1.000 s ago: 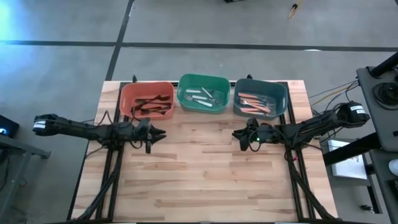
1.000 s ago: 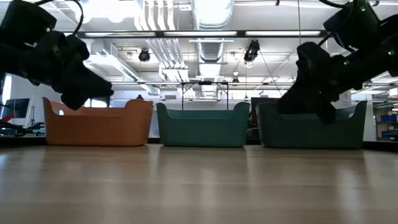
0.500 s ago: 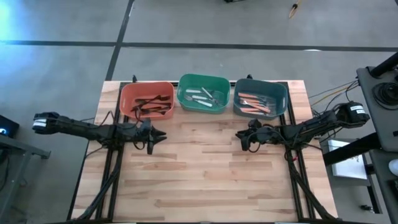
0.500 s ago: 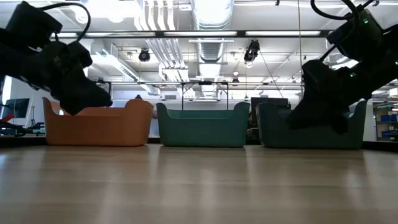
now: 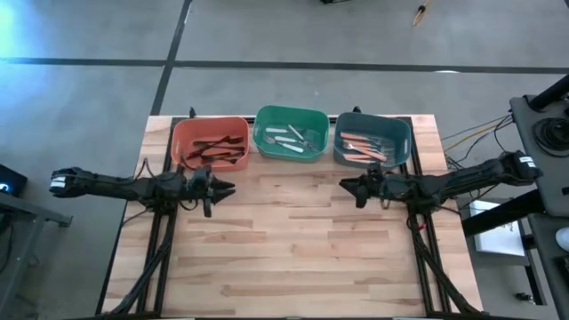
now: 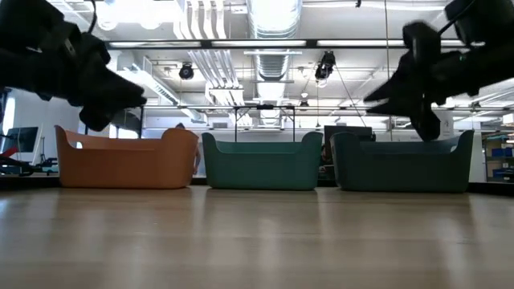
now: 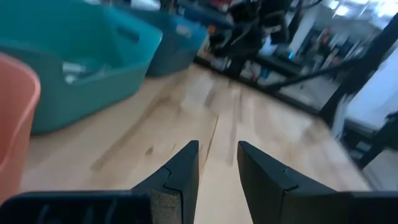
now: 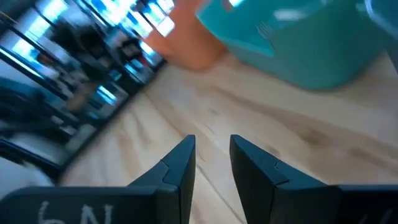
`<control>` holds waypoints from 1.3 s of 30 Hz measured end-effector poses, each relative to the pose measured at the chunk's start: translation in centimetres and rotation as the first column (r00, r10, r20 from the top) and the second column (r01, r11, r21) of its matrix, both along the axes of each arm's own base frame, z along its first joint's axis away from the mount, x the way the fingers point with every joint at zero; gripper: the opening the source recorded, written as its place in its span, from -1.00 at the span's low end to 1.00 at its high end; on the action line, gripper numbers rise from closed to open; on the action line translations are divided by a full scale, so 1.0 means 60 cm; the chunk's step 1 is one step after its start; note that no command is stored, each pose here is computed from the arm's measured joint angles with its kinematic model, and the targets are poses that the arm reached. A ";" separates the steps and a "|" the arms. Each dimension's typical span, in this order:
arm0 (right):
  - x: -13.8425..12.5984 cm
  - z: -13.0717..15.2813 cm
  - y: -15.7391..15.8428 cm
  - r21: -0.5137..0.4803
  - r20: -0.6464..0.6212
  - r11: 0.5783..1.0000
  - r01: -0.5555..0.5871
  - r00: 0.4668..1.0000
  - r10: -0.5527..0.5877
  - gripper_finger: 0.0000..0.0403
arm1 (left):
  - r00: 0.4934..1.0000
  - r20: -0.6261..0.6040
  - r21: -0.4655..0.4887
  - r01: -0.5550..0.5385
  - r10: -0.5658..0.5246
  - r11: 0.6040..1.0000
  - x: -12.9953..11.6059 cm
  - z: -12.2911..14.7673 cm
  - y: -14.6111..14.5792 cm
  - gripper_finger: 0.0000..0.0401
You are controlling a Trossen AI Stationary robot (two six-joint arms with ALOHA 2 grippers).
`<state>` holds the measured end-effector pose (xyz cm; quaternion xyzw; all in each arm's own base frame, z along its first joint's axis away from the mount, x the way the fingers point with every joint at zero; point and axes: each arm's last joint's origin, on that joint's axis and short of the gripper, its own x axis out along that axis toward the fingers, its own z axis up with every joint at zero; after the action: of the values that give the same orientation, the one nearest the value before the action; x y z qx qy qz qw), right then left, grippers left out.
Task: Sort silverware by color (type)
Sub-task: Return to Home Position
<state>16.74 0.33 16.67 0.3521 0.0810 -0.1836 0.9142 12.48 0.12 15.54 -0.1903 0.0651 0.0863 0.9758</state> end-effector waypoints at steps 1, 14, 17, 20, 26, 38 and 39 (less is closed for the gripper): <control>-0.004 0.008 0.000 0.003 0.035 1.000 0.000 0.999 0.000 -0.55 | 1.000 0.023 -0.001 0.000 0.000 1.000 -0.002 0.004 0.000 -0.54; -0.045 0.027 -0.004 0.019 0.217 1.000 -0.001 0.976 -0.003 -0.60 | 0.965 0.261 -0.008 0.001 0.001 1.000 -0.029 0.043 0.001 -0.54; -0.057 -0.010 -0.005 0.015 0.170 1.000 0.000 0.985 -0.002 -0.58 | 0.954 0.301 -0.009 0.001 0.001 1.000 -0.034 0.049 0.001 -0.54; -0.066 -0.041 -0.005 0.012 0.026 1.000 0.002 1.000 -0.003 -0.57 | 0.944 0.331 -0.010 0.001 0.002 1.000 -0.039 0.053 0.001 -0.54; -0.078 -0.059 -0.005 -0.014 -0.107 1.000 -0.023 0.994 0.022 -0.57 | 0.931 0.365 -0.011 0.001 0.003 1.000 -0.044 0.058 0.001 -0.54; -0.082 -0.040 -0.005 -0.007 0.012 1.000 -0.028 1.000 0.028 -0.60 | 0.940 0.341 -0.011 0.002 0.002 1.000 -0.040 0.054 0.001 -0.54; -0.082 -0.040 -0.005 -0.008 0.011 1.000 -0.028 1.000 0.028 -0.59 | 0.941 0.337 -0.010 0.002 0.002 1.000 -0.040 0.054 0.001 -0.54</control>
<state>11.84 0.02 14.27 0.3486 0.0801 -0.1690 0.9184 10.09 0.20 18.75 -0.2074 -0.1023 0.0523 0.9715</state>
